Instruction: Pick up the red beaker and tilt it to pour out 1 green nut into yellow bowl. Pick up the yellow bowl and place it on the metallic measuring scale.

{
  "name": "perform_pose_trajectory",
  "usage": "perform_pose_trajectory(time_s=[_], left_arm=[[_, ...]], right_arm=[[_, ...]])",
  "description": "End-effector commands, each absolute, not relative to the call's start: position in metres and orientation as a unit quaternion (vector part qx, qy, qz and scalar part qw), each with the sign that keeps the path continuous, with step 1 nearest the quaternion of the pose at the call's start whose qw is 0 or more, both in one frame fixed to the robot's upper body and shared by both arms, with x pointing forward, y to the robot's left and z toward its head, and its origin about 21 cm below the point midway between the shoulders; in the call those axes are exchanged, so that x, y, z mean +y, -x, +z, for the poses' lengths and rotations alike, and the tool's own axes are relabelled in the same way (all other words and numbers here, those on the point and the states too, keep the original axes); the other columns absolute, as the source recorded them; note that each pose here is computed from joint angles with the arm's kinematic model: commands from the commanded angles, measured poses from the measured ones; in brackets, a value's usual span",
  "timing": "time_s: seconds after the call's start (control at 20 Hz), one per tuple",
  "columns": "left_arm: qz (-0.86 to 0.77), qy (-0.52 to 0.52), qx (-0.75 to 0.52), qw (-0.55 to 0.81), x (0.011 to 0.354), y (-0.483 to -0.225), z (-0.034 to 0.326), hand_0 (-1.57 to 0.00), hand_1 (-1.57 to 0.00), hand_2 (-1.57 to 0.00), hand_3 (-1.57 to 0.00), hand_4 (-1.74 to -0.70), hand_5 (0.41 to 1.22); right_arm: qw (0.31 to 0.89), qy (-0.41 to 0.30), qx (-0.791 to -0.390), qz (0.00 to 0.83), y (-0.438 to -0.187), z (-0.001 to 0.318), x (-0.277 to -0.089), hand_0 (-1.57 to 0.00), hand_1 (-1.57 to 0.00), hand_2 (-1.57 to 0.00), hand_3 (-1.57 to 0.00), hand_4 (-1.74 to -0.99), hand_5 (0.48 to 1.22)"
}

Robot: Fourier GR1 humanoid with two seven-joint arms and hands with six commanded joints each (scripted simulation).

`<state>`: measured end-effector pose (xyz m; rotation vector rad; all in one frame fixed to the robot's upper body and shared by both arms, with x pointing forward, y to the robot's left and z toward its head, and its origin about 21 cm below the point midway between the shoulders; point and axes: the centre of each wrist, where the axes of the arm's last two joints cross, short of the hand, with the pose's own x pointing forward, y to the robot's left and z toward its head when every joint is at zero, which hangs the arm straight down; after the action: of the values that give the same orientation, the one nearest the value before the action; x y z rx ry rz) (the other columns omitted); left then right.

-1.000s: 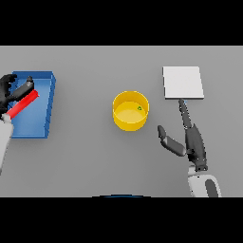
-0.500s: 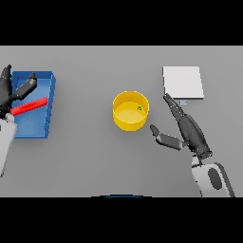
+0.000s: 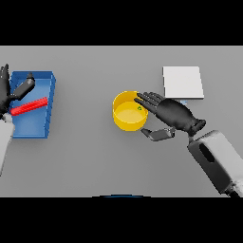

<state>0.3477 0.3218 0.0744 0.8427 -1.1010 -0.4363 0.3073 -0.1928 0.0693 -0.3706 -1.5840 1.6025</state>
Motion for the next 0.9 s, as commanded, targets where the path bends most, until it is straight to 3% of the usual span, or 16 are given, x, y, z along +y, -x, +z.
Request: perform_pose_trajectory(time_s=[0.0,0.15,0.4,0.85], left_arm=[[-0.2,-0.385,-0.504,0.747,0.323,-0.348,0.073,0.0,0.0,0.0,0.0,-0.74,0.699],[-0.199,-0.384,-0.506,0.746,0.324,-0.347,0.075,0.0,0.0,0.0,0.0,-0.75,0.704],[-0.199,-0.383,-0.505,0.747,0.327,-0.347,0.076,0.0,0.0,0.0,0.0,-0.75,0.701],[-0.198,-0.386,-0.509,0.744,0.329,-0.343,0.077,0.0,0.0,0.0,0.0,-0.74,0.697]], right_arm=[[0.398,0.155,-0.616,0.662,-0.313,0.07,-0.187,0.0,0.0,0.0,0.0,-1.226,0.692],[0.353,0.16,-0.576,0.72,-0.322,0.072,-0.174,0.0,0.0,0.0,0.0,-1.218,0.707],[0.337,0.144,-0.523,0.769,-0.334,0.064,-0.158,0.0,0.0,0.0,0.0,-1.221,0.722],[0.313,0.139,-0.477,0.81,-0.352,0.058,-0.126,0.0,0.0,0.0,0.0,-1.259,0.734]])
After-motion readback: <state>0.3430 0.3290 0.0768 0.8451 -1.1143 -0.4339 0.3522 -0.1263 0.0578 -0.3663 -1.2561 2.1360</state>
